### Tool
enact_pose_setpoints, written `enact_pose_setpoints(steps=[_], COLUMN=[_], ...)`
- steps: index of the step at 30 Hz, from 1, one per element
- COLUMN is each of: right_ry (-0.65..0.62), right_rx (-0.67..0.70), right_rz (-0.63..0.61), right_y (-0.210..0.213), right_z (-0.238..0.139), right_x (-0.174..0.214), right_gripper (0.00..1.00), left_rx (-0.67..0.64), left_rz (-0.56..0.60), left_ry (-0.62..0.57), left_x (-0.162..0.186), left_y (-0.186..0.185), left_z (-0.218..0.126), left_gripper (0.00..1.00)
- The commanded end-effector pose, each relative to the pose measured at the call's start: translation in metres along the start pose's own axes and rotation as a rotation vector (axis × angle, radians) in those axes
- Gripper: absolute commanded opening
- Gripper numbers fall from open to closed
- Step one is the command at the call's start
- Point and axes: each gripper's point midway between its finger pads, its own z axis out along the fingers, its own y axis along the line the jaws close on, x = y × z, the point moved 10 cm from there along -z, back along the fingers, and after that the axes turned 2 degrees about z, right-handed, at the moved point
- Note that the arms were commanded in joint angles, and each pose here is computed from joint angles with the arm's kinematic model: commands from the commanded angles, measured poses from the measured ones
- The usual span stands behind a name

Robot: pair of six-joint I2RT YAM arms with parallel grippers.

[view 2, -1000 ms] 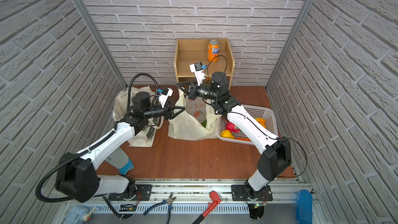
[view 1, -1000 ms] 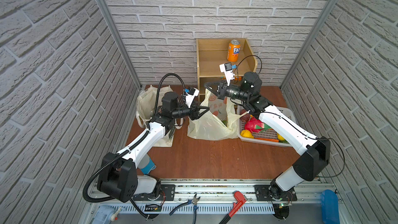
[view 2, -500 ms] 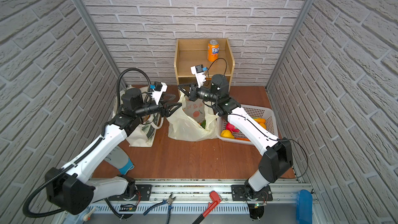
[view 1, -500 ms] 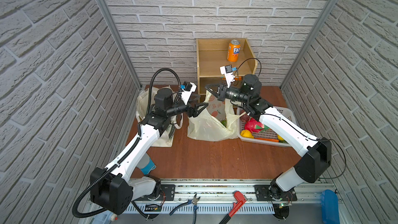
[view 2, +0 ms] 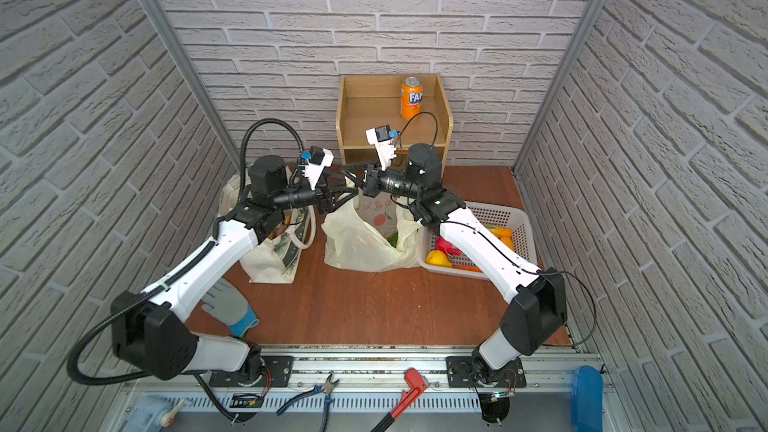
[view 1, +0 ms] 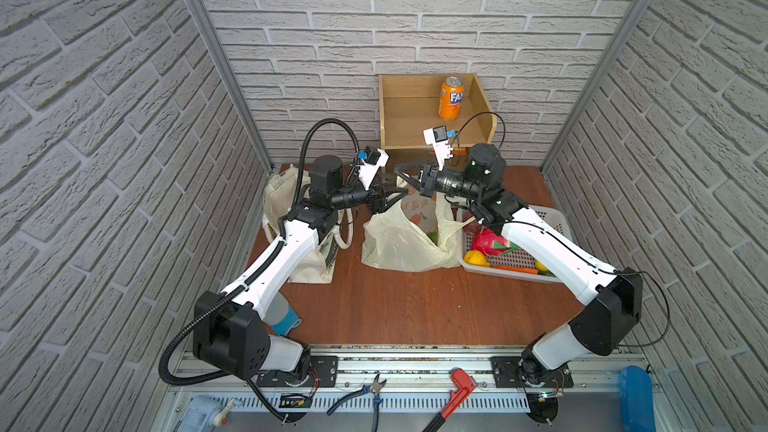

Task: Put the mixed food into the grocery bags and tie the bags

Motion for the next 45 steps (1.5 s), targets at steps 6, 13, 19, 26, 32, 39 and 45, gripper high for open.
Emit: enact_pose_setpoints(steps=[6, 13, 19, 26, 32, 39, 45], right_ry=[-0.064, -0.074, -0.075, -0.072, -0.074, -0.092, -0.146], right_rx=[-0.065, -0.044, -0.039, -0.033, -0.028, 0.149, 0.430], right_rz=[-0.046, -0.048, -0.049, -0.043, -0.040, -0.015, 0.093], right_y=[0.025, 0.024, 0.025, 0.023, 0.023, 0.012, -0.025], right_z=[-0.008, -0.008, -0.009, -0.009, -0.010, -0.037, -0.100], right_x=[-0.016, -0.017, -0.017, -0.015, -0.015, -0.020, -0.011], right_gripper=[0.05, 0.05, 0.06, 0.05, 0.06, 0.51, 0.61], left_rx=[0.083, 0.064, 0.046, 0.041, 0.037, -0.032, -0.091], left_rz=[0.004, -0.059, -0.103, -0.127, -0.142, -0.149, -0.132], left_ry=[-0.093, -0.057, -0.037, -0.049, -0.056, -0.063, -0.058], left_x=[-0.011, 0.017, 0.038, 0.041, 0.042, 0.047, 0.052], left_y=[0.002, 0.005, 0.007, 0.010, 0.012, 0.012, 0.010], left_z=[0.008, 0.011, 0.011, 0.013, 0.016, 0.011, 0.006], left_gripper=[0.41, 0.35, 0.35, 0.28, 0.00, 0.00, 0.00])
